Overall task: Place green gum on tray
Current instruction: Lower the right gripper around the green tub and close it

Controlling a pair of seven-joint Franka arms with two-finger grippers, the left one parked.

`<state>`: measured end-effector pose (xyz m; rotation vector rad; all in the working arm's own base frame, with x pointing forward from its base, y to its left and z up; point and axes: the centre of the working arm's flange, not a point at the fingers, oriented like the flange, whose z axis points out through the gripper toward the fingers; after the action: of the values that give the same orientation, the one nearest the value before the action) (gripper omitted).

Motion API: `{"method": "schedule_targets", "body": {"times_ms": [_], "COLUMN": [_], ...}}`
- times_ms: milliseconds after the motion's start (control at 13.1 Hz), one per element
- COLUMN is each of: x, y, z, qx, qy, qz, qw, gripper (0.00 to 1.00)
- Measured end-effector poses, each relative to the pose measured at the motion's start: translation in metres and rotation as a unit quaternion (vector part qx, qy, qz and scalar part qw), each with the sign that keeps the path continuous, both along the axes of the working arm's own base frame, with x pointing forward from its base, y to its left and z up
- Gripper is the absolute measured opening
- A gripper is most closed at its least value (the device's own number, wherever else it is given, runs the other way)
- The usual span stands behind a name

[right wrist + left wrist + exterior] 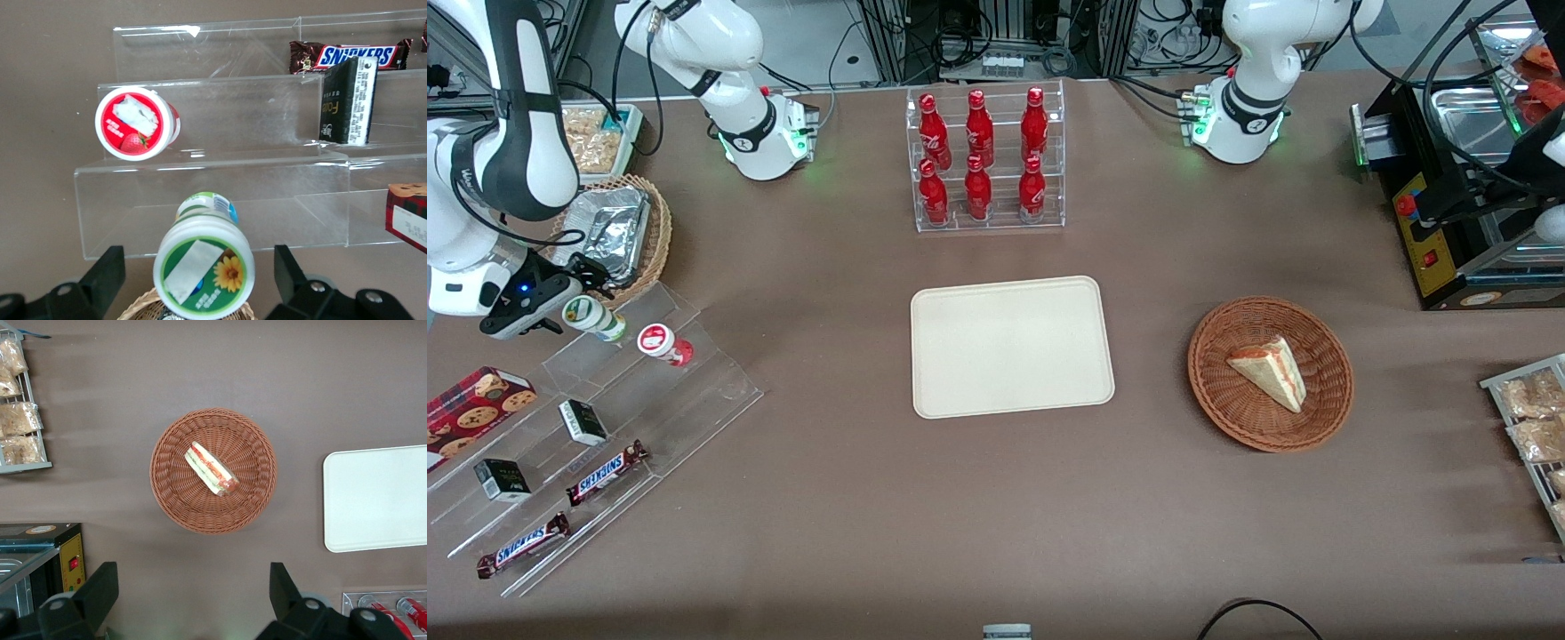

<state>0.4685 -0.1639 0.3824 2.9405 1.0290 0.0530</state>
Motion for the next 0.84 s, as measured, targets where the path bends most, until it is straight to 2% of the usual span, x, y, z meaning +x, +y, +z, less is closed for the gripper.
{"method": "schedule_targets", "body": {"times_ms": [457,533,685,761,837], "x": [0.0018,0.0019,0.0019,0.0020,0.0020], "y": [-0.0006,-0.0006,-0.0006,-0.0006,-0.0006], "z": [-0.0045,-0.0048,-0.0050,-0.0049,-0.0049], "qx": [-0.001,-0.001,-0.001,-0.001,-0.001], "qy": [-0.003,-0.003,-0.002,-0.002,-0.002], "qz": [0.000,0.000,0.001,0.001,0.001], "qw": [1.0000,1.0000,1.0000,1.0000,1.0000], "gripper": [0.95,0.89,0.65,0.59,0.59]}}
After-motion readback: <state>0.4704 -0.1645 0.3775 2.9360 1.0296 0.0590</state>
